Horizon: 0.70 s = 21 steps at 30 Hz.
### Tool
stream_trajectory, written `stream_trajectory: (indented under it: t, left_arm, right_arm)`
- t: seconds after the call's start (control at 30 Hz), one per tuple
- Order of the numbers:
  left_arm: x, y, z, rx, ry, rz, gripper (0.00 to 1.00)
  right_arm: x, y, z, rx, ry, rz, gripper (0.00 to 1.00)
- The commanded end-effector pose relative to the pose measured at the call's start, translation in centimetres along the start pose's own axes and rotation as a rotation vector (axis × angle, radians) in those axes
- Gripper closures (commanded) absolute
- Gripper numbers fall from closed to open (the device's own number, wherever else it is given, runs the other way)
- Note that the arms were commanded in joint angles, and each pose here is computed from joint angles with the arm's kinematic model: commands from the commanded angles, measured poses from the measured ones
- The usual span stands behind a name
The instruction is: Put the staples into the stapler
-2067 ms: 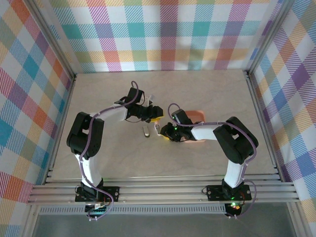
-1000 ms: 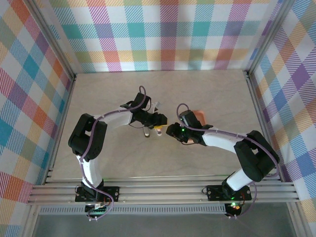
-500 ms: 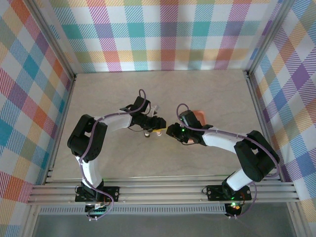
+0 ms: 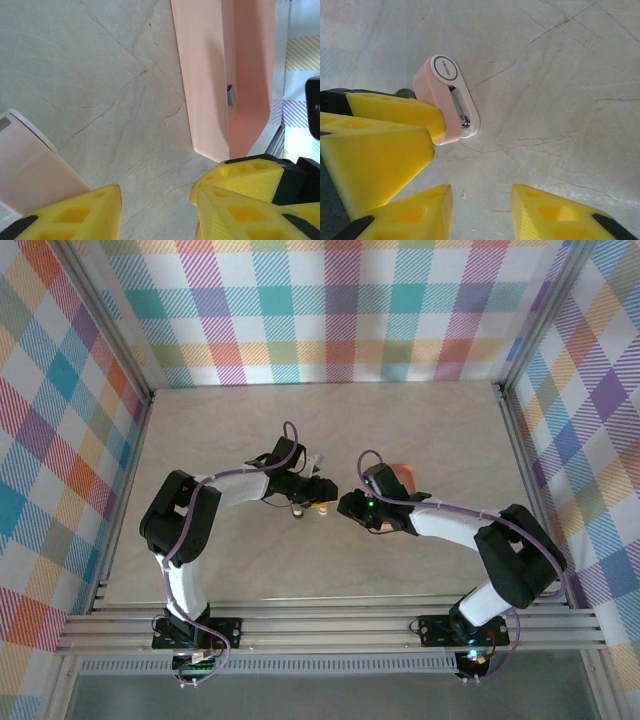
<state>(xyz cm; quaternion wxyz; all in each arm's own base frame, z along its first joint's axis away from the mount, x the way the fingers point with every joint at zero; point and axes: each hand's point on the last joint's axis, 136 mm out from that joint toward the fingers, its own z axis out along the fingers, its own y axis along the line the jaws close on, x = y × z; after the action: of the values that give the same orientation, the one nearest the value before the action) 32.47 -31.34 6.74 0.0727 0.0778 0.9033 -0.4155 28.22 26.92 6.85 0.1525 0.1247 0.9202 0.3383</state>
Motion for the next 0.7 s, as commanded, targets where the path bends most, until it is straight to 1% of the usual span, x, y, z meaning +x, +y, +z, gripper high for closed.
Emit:
stream_trajectory:
  t: [0.0,0.2,0.23,0.37,0.53,0.67]
  left_arm:
    - [2.3,3.9,1.2,-0.133,0.055,-0.067,0.54]
    - [-1.3,-0.2,-1.4,-0.109,-0.031,0.008,0.47]
    - [-1.4,-0.6,-1.9,-0.115,-0.03,0.008,0.45]
    - [-3.6,-2.4,-4.1,-0.117,-0.093,0.029,0.4]
    - [-5.3,-2.8,-7.4,-0.142,-0.19,0.015,0.35]
    - [-5.4,-1.2,-9.8,-0.196,-0.253,-0.021,0.32]
  right_arm:
    - [-0.5,1.3,-0.9,-0.019,-0.022,-0.024,0.63]
    - [-0.9,1.8,-1.4,-0.019,-0.035,-0.041,0.63]
    - [-0.9,1.8,-1.4,-0.019,-0.035,-0.041,0.62]
    - [-1.1,2.3,-1.3,-0.02,-0.03,-0.053,0.6]
    - [-1.4,3.1,-0.7,-0.023,-0.012,-0.068,0.59]
    - [-1.5,4.0,0.5,-0.041,0.022,-0.08,0.59]
